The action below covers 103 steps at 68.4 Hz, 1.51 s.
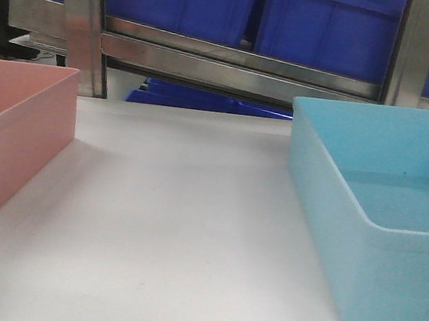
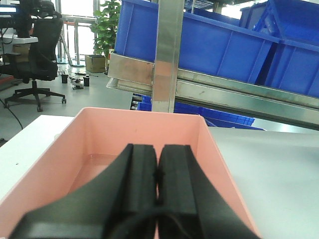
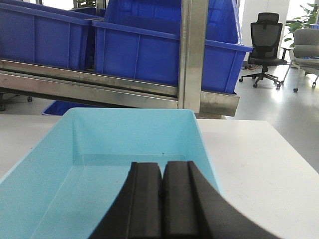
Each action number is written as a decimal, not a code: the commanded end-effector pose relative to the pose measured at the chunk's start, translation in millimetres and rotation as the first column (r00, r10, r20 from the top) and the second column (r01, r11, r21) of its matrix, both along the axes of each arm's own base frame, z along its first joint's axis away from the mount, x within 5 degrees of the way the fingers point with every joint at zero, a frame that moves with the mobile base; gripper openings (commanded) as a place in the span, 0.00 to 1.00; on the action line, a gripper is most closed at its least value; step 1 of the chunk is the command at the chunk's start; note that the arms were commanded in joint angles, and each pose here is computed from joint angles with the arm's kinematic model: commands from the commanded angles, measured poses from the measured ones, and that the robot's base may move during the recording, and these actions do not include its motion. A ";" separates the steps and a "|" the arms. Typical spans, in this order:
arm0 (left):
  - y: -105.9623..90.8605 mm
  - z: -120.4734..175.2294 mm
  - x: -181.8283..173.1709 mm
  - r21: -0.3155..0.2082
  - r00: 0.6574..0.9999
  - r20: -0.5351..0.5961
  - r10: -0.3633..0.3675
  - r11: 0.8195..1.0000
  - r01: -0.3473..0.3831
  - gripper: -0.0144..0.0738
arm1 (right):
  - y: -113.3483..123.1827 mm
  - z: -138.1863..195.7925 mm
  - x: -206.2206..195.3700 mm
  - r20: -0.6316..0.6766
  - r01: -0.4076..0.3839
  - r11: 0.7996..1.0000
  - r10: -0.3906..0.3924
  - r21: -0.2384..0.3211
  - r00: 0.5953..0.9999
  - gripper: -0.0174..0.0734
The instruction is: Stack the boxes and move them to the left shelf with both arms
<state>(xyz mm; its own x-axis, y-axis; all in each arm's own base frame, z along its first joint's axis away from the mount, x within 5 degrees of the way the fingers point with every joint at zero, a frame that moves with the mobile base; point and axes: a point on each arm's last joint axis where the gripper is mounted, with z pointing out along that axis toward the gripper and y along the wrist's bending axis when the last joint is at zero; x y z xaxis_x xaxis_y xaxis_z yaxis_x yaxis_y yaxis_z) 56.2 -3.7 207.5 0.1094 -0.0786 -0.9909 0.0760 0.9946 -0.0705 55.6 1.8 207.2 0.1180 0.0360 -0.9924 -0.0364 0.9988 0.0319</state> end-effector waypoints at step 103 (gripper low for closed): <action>-3.0 105.9 60.7 0.135 0.867 -0.497 0.036 0.990 0.037 0.16 | -0.4 15.4 -3.6 0.115 0.007 1.000 -0.007 -0.006 0.993 0.25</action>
<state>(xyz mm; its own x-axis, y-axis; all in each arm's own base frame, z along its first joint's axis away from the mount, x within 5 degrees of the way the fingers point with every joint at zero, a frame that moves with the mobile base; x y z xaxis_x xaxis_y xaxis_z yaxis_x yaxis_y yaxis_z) 102.1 -4.9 296.4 -0.4017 0.0674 -0.9133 0.0635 0.9969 0.0457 55.6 1.8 207.2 0.1180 0.0360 -0.9924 -0.0364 0.9988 0.0319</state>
